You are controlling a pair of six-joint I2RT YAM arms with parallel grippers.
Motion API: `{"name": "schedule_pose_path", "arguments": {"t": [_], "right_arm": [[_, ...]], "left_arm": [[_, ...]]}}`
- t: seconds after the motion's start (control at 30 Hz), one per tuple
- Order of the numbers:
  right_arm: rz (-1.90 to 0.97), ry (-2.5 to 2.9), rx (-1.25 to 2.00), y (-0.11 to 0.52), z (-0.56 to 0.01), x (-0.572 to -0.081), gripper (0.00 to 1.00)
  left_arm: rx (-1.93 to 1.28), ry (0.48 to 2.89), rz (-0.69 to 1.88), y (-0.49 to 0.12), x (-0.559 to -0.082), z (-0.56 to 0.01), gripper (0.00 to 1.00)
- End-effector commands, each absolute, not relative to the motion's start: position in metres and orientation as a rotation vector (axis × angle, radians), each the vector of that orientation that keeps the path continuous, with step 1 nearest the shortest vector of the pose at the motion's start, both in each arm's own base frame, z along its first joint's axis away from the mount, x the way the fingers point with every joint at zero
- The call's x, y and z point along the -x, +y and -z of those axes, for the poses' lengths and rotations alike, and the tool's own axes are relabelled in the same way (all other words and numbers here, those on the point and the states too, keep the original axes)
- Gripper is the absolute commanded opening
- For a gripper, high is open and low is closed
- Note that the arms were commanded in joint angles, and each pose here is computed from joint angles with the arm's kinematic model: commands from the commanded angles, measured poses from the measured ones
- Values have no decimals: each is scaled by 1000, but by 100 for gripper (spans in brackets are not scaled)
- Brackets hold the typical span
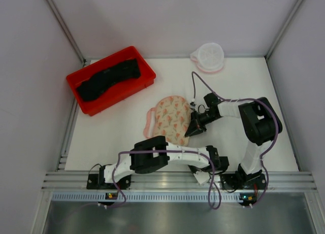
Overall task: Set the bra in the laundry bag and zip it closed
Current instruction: Zip the zipper on the laundry bag.
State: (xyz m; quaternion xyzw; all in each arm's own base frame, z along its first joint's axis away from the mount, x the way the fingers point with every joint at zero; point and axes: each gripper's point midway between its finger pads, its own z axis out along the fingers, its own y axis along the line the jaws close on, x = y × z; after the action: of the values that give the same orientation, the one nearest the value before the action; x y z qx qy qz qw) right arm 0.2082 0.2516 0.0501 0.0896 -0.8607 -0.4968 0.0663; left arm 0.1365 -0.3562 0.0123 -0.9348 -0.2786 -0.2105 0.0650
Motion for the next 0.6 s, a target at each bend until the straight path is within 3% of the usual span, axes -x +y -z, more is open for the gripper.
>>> {"name": "schedule_pose_path", "arguments": {"t": [0.0,0.17,0.33,0.57], "right_arm": [[1537,-2596,-332,253,-58,-206,0],[1531,-2599,-333,252,-58,-206,0],[1535,-2596,-336,253,-62,-206,0],[1552,-2609,-345,256,-68,-215,0]], "left_arm": [[2672,-725,701,-327,-145,14,27],[2666,-729,695,-324,-147,14,21],[2688,-733,684,-327,-147,7,0],[2706,-732,634,-327,-137,-1,0]]}}
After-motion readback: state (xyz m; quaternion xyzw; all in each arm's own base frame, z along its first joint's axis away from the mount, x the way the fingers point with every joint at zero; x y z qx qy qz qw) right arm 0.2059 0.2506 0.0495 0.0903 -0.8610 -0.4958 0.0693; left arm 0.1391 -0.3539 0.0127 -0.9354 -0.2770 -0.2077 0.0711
